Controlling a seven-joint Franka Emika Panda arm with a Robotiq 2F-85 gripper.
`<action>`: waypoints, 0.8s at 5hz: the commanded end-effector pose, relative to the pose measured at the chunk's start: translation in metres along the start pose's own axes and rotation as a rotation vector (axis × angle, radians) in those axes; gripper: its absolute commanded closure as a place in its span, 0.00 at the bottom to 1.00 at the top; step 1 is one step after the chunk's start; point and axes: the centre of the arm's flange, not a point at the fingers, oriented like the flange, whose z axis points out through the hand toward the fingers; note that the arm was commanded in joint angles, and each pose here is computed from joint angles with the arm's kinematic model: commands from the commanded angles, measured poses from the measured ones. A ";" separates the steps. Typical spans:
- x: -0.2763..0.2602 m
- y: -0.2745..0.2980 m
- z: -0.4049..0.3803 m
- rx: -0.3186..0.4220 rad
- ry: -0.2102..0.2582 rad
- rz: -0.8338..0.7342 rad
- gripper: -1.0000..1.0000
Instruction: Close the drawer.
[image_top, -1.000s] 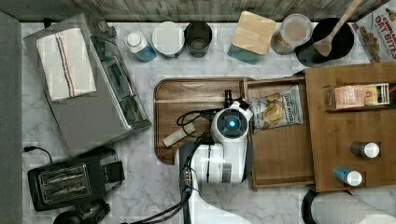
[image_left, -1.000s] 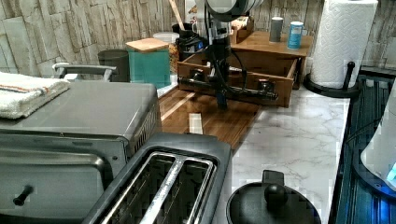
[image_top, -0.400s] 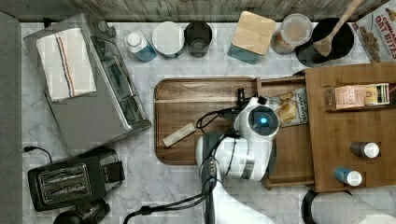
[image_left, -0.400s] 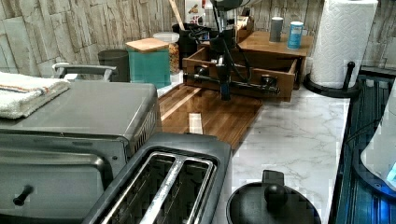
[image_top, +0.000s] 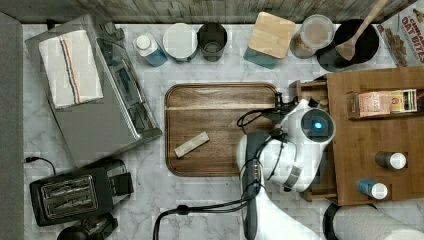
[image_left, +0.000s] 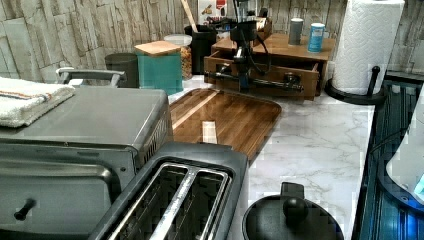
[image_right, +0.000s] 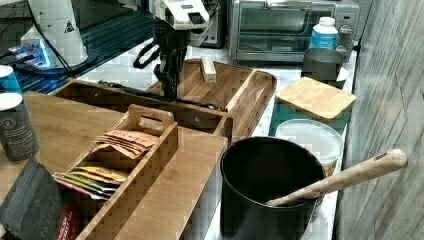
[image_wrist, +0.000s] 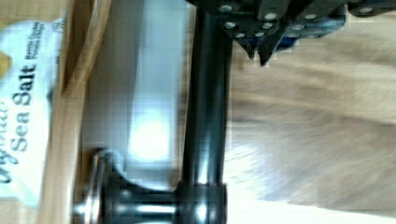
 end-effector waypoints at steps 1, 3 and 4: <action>-0.014 0.190 -0.067 -0.226 0.222 0.238 1.00; -0.021 0.214 -0.073 -0.265 0.107 0.264 1.00; -0.021 0.214 -0.073 -0.265 0.107 0.264 1.00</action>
